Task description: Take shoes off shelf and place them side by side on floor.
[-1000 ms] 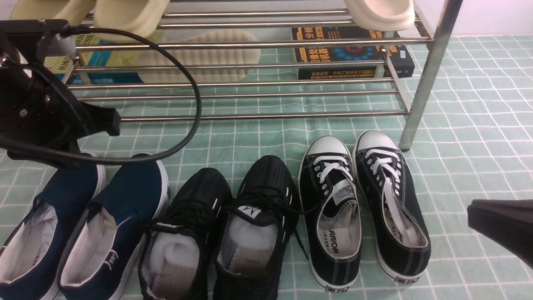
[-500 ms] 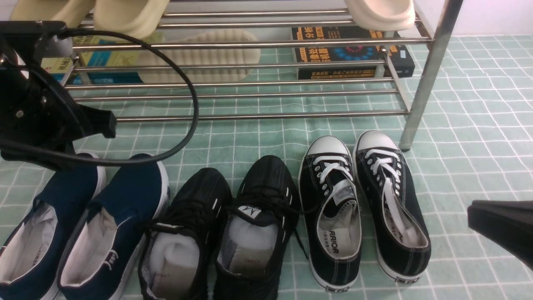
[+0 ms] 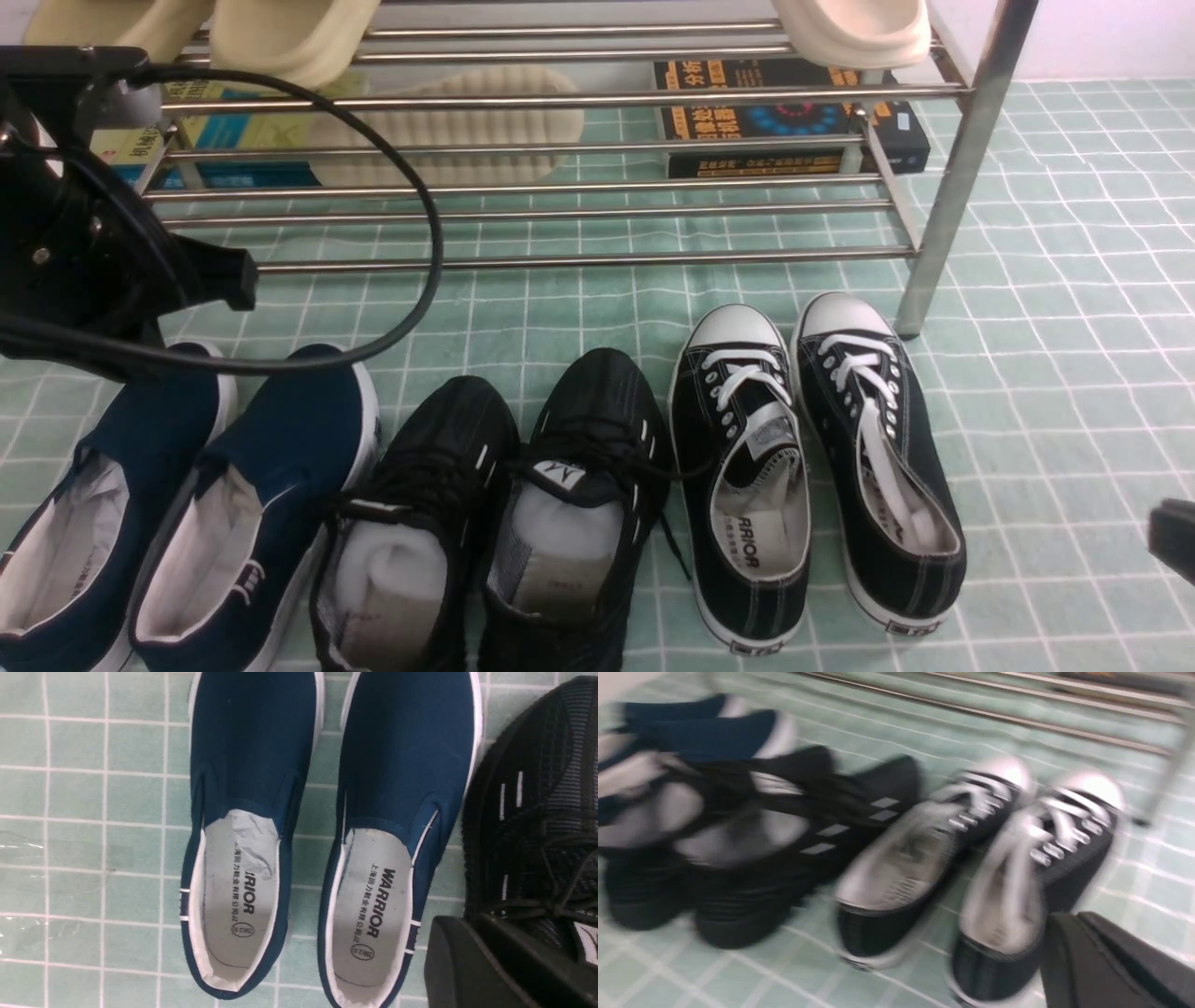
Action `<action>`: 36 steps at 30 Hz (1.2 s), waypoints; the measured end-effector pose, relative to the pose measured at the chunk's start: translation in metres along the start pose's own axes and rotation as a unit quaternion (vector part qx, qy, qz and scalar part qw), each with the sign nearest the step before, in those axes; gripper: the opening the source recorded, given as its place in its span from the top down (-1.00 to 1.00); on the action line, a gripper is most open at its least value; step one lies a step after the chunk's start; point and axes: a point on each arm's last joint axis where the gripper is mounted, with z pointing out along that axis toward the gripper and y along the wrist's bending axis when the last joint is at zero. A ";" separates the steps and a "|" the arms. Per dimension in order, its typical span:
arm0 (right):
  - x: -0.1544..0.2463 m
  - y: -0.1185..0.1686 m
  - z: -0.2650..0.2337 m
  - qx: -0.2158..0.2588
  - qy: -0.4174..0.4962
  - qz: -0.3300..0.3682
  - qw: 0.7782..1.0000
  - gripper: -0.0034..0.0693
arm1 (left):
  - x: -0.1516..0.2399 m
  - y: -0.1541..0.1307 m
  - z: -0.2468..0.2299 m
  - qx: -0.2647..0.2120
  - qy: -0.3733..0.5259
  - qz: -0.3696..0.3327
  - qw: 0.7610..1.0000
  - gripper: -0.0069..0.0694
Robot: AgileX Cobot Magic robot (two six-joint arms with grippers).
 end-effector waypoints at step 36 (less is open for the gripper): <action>0.098 -0.039 -0.007 0.214 -0.059 0.064 0.973 0.82 | 0.112 0.051 -0.097 0.036 -0.164 -0.027 0.986 0.61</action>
